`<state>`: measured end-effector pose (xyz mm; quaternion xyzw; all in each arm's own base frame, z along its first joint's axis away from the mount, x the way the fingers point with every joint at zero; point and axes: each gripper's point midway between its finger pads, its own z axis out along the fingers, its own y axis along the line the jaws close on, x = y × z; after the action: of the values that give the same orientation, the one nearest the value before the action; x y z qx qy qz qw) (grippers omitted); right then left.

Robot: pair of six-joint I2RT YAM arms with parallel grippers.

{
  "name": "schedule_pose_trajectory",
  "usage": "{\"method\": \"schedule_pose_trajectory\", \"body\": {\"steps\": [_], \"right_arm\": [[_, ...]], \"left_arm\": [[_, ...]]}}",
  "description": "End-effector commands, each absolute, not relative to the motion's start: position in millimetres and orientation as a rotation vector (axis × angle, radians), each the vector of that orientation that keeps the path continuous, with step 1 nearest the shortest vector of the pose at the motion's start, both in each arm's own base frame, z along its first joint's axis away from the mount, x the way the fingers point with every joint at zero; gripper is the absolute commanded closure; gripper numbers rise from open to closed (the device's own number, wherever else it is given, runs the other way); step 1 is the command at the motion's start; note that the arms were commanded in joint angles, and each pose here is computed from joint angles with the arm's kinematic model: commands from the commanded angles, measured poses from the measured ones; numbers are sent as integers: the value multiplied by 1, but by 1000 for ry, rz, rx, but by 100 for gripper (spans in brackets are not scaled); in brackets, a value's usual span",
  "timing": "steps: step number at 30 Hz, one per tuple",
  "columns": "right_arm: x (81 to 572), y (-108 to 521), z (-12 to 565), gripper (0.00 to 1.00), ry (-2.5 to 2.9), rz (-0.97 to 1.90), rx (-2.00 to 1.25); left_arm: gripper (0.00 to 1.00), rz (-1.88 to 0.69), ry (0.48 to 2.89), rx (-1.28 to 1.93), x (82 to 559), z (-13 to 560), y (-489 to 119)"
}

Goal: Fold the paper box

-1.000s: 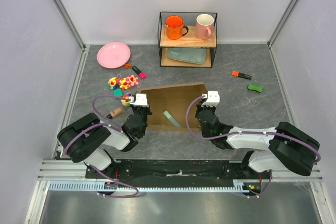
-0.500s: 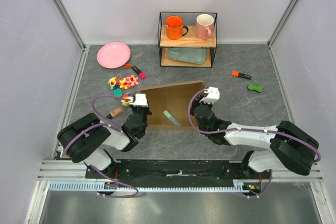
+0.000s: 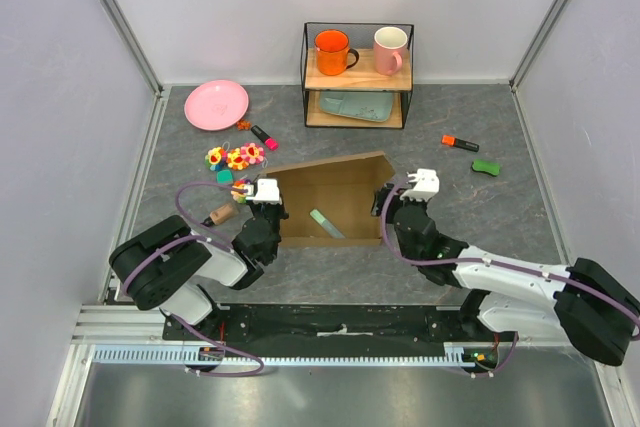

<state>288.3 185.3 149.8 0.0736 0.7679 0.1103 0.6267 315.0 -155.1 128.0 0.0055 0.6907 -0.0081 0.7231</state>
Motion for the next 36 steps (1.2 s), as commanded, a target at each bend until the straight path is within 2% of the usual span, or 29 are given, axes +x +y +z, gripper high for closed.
{"method": "schedule_pose_trajectory", "body": {"steps": [1,10,18,24,27,31,36], "right_arm": [[288,165,147,28,1682,199,147],[299,180,144,34,1617,305,105],[300,202,163,34,1567,428,62],[316,212,165,37,1571,371,50],[326,217,156,49,1598,333,43],[333,222,156,70,1600,330,55],[338,232,158,84,1625,364,93]], "left_arm": [[91,-85,1364,-162,316,176,-145],[91,-81,1386,-144,316,172,-147],[92,-70,1398,-128,317,170,-148],[92,-81,1404,-103,318,170,-153],[93,-81,1404,-88,318,171,-156],[93,-74,1407,-80,318,169,-156],[94,-77,1405,-69,318,170,-159]]}}
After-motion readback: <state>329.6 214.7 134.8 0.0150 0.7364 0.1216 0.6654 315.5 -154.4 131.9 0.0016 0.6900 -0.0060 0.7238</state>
